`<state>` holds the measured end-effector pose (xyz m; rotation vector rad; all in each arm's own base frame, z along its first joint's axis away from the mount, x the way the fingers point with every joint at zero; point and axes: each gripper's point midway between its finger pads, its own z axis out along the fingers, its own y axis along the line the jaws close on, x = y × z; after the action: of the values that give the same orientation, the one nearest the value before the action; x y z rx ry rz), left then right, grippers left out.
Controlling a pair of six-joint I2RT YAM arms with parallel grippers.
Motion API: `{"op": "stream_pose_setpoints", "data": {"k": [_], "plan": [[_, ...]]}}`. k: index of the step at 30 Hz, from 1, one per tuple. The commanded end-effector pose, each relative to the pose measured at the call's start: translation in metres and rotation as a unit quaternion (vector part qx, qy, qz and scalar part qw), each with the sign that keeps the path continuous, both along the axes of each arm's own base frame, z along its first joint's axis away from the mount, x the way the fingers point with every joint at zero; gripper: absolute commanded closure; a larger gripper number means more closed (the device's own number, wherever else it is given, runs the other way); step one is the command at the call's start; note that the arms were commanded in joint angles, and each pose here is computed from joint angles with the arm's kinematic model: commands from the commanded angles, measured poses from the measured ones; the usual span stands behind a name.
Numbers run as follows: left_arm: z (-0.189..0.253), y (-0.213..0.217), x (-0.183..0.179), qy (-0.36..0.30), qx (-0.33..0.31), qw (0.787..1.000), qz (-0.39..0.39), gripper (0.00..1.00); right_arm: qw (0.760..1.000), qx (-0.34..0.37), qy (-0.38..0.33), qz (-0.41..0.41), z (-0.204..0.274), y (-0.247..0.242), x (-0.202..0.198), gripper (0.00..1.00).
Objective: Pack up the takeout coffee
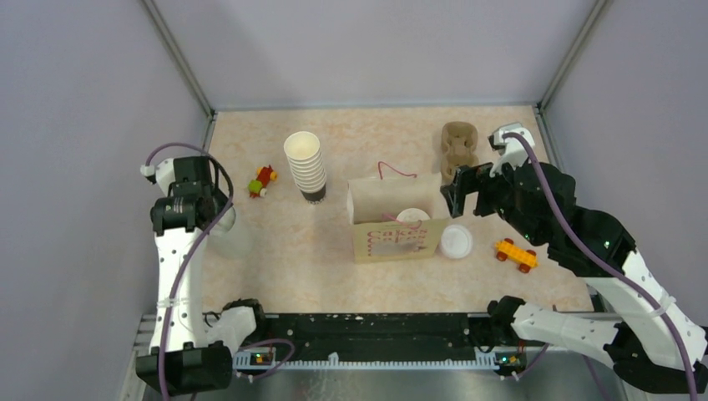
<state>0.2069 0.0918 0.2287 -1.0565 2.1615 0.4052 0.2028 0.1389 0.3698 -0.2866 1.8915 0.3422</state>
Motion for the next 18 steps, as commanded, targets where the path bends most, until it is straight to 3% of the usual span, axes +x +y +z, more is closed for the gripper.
{"op": "stream_pose_setpoints", "data": {"k": [1,5,8,18], "plan": [[0.022,0.003,0.024,-0.048,0.015,0.998,-0.026,0.16,1.000,0.006,-0.020,-0.008,0.007,-0.004,0.003,0.04],[0.017,-0.001,0.018,-0.046,0.006,0.998,-0.030,0.31,1.000,0.006,-0.022,-0.010,0.006,-0.002,0.006,0.04],[0.012,-0.002,0.010,-0.033,0.005,0.999,-0.030,0.35,1.000,0.005,-0.021,-0.013,0.004,0.000,0.008,0.04],[-0.003,-0.002,-0.021,0.015,0.012,0.999,-0.032,0.35,1.000,0.000,-0.021,-0.012,0.000,0.005,0.014,0.04]]}}
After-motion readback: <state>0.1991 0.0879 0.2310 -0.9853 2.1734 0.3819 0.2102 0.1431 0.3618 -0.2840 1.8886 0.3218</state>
